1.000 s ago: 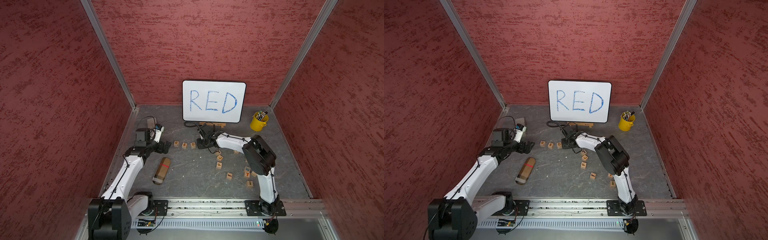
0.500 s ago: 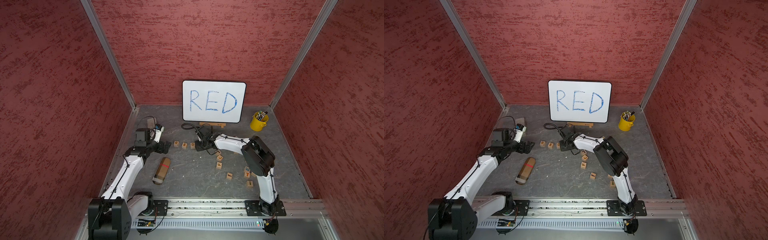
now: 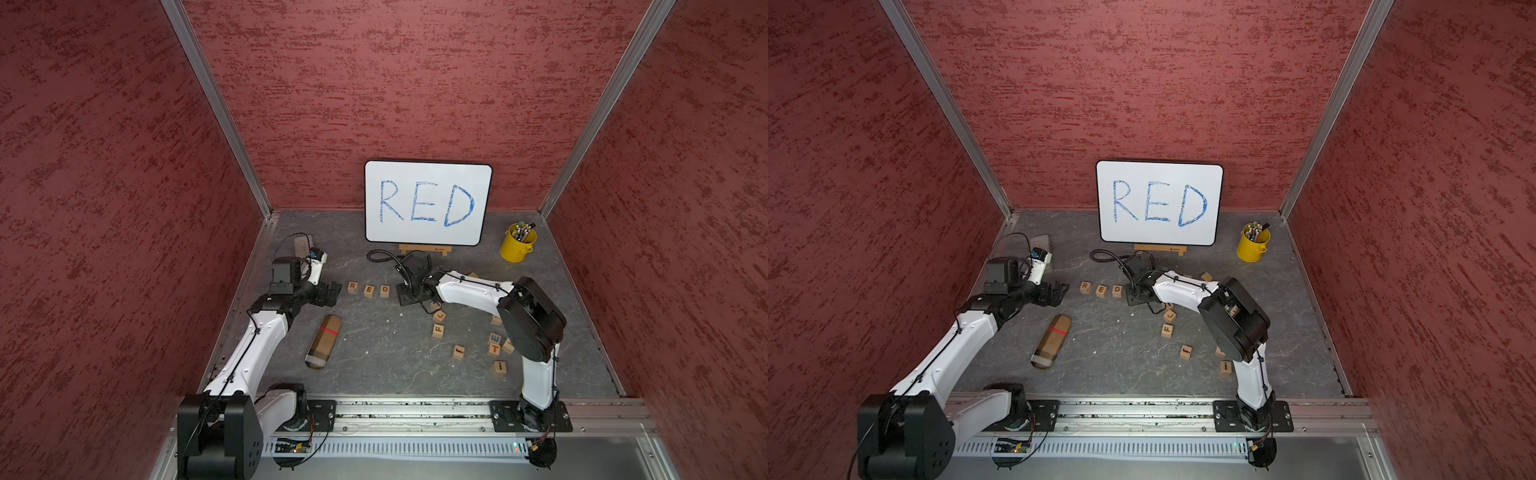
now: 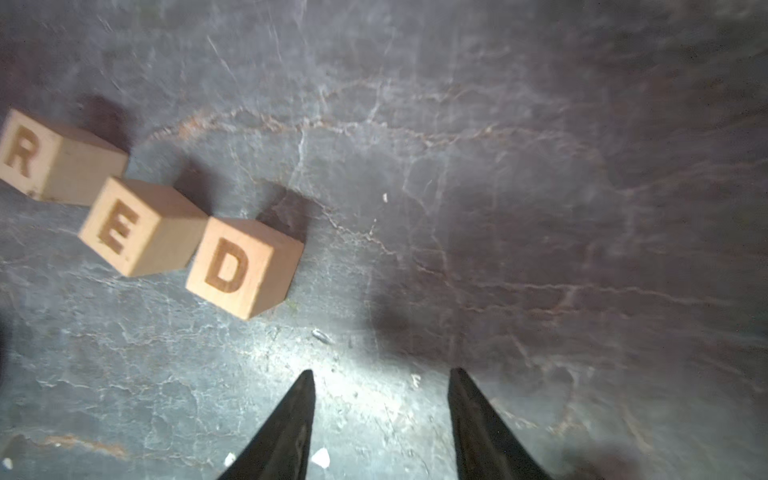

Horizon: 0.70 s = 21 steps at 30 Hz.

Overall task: Assemble the uppercase word "red" with letter blocks
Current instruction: Adjust the letter block at the center of the board, then reset both arms

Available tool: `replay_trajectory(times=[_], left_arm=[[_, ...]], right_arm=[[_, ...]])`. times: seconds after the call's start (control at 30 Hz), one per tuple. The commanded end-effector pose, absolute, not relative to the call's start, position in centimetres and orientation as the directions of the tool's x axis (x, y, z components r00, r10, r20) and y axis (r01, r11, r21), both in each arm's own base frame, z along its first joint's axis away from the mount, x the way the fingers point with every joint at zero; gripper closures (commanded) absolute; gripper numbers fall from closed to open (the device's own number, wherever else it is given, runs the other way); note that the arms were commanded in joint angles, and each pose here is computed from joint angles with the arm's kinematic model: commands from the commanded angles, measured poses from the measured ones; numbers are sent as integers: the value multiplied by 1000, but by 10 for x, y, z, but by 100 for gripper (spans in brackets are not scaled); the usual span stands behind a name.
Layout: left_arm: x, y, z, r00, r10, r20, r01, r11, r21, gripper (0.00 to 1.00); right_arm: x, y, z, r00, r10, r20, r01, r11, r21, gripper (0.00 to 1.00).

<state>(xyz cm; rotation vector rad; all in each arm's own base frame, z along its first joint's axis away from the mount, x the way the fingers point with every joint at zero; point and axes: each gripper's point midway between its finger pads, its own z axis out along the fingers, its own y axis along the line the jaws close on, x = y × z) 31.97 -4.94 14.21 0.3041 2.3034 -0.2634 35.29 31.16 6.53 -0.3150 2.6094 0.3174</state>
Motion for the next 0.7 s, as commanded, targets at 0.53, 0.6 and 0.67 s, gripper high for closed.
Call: replay_trajectory(times=[0.53,0.6,0.67], left_arm=[[327,-71,106,-529,107,-842,380,917,-123,0],[326,-75,108,-514,108,-851,400,908,-126,1],[324,-79,110,-505,104,-857,420,897,-138,1]], right_arm=[[369,162,260,-287,210,-935,-52,971,234,1],[359,147,262,-216,180,-960,-46,980,194,1],[348,131,263,-162,186,-969,-14,981,191,1]])
